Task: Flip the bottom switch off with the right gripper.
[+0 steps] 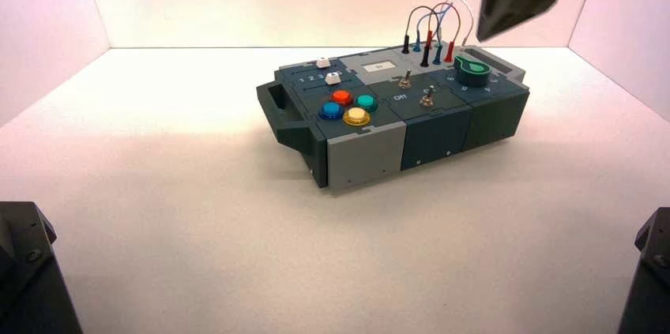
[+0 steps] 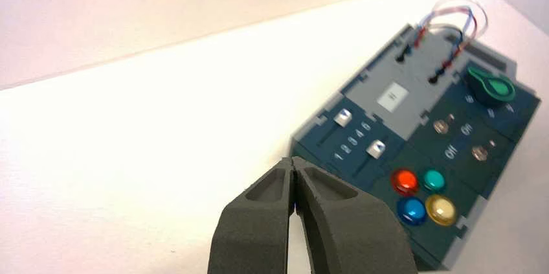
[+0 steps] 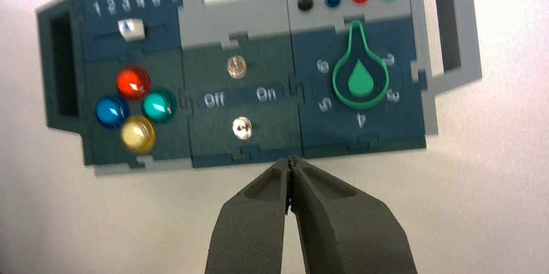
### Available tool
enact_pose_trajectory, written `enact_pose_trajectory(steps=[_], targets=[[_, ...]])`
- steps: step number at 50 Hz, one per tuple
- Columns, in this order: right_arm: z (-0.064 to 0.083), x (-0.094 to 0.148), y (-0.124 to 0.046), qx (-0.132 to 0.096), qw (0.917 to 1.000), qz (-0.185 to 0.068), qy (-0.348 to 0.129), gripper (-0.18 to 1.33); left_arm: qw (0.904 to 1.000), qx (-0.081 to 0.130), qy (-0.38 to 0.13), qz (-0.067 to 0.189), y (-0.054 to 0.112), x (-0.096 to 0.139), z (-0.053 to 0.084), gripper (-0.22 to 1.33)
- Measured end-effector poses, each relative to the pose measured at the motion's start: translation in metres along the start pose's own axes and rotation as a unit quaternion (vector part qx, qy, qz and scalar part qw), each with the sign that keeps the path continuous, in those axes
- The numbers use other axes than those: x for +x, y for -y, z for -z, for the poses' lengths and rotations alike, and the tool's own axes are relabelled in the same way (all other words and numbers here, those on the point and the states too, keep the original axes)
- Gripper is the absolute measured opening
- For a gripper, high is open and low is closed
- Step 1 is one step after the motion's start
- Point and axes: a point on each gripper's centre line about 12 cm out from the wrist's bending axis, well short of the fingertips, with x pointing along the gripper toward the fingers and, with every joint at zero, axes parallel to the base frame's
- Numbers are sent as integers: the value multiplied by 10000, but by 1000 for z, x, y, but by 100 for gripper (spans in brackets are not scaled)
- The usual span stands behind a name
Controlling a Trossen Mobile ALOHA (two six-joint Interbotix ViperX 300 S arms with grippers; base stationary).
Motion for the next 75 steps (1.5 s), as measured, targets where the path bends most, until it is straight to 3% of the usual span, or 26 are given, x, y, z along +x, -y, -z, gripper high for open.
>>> enact_pose_trajectory(steps=[4, 16, 35, 53, 75], targets=[[-7, 0, -1, 31, 10000, -25, 75, -14, 9990, 46, -434, 82, 5, 26, -3, -16], [-8, 4, -3, 123, 9998, -88, 94, -14, 9884, 109, -1507, 176, 13, 83, 15, -16], [-1, 23, -4, 198, 9995, -97, -207, -14, 9750, 394, -2151, 400, 38, 133, 34, -16], [-4, 26, -4, 199, 9995, -94, -214, -14, 9613, 452, -2686, 415, 39, 144, 59, -16], [-9, 32, -6, 262, 9991, -131, -317, -14, 9523, 521, -2971, 460, 42, 152, 65, -16]])
